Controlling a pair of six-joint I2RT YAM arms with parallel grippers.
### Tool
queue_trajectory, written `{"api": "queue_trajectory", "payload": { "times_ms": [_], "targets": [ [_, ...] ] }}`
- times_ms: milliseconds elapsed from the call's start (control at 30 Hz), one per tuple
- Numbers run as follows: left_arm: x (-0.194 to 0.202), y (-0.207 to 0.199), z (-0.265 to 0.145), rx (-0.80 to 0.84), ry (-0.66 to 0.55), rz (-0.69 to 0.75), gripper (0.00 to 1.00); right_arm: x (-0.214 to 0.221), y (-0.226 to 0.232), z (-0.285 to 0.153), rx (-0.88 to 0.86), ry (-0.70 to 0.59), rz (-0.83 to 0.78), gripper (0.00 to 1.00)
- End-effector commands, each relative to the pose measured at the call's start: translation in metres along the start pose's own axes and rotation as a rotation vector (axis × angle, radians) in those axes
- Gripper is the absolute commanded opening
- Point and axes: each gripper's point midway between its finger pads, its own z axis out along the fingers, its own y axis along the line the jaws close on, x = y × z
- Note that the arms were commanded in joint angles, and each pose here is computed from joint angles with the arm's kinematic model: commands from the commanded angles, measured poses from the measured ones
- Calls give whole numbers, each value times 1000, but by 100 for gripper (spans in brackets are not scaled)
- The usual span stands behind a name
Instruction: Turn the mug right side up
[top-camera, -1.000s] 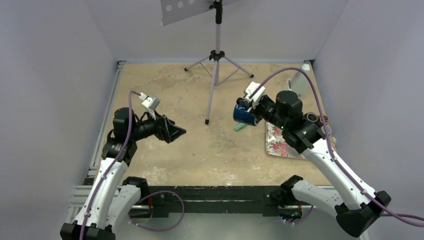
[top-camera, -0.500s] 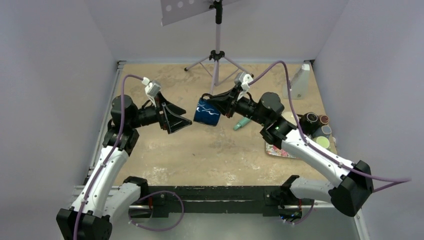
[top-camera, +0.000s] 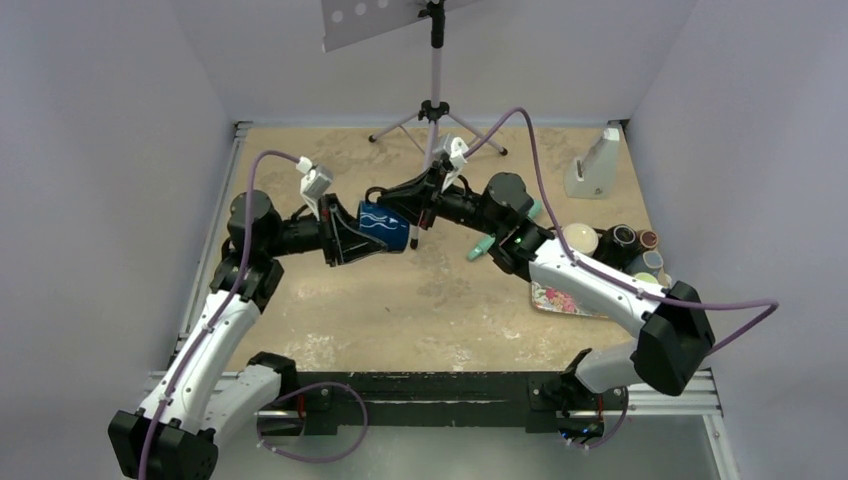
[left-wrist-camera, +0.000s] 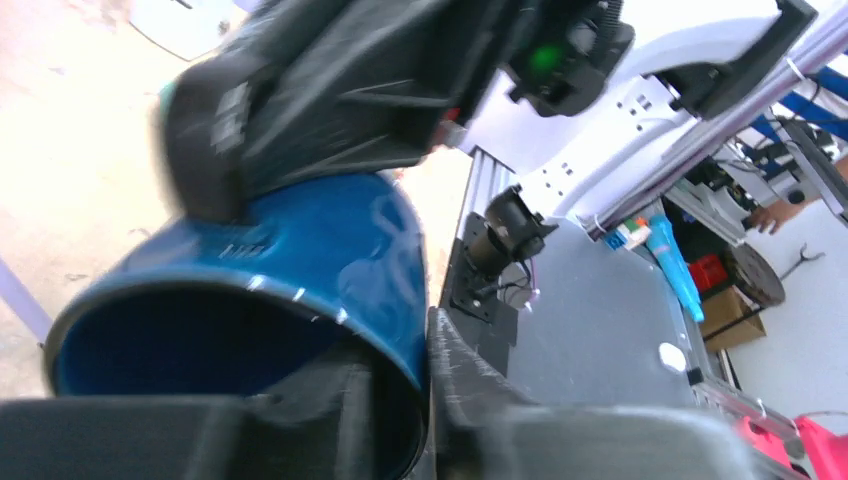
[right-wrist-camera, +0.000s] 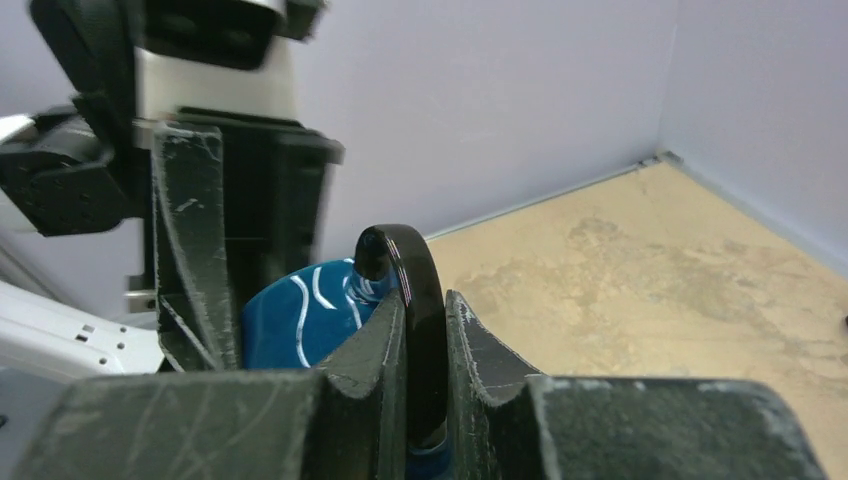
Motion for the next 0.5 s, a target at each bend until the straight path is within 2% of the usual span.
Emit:
{"api": "queue_trajectory", "payload": {
  "times_ms": [0, 33, 67, 100, 133, 167, 200, 233, 300, 367, 400, 467],
  "targets": [
    [-9, -4, 1, 2, -17, 59, 5, -61, 23, 10, -87, -176, -49, 0],
    [-3, 2, -1, -26, 4, 65, 0, -58, 20, 11, -72, -163, -48, 0],
    [4, 8, -4, -67, 33, 71, 0, -57, 15, 11, -48, -150, -43, 2],
    [10, 19, -8, -127, 64, 105, 0, -54, 7, 10, 4, -134, -28, 19],
    [16, 32, -14, -202, 103, 155, 0, -54, -1, 7, 54, -119, -22, 41],
    [23, 49, -23, -289, 157, 200, 0, -51, -11, 4, 117, -94, -17, 58],
    [29, 68, -35, -381, 217, 280, 0, -48, -20, -1, 178, -71, -15, 82],
    [34, 86, -47, -466, 281, 344, 0, -45, -29, -6, 239, -50, -14, 97],
    [44, 119, -75, -604, 450, 445, 0, -39, -46, -19, 355, -9, -21, 99],
    [51, 152, -108, -738, 677, 482, 0, -33, -59, -34, 450, 25, -38, 99],
    [56, 167, -122, -774, 783, 457, 0, -30, -65, -41, 495, 39, -44, 99],
    [52, 199, -143, -824, 889, 362, 0, -26, -73, -53, 560, 58, -59, 99]
  ]
}}
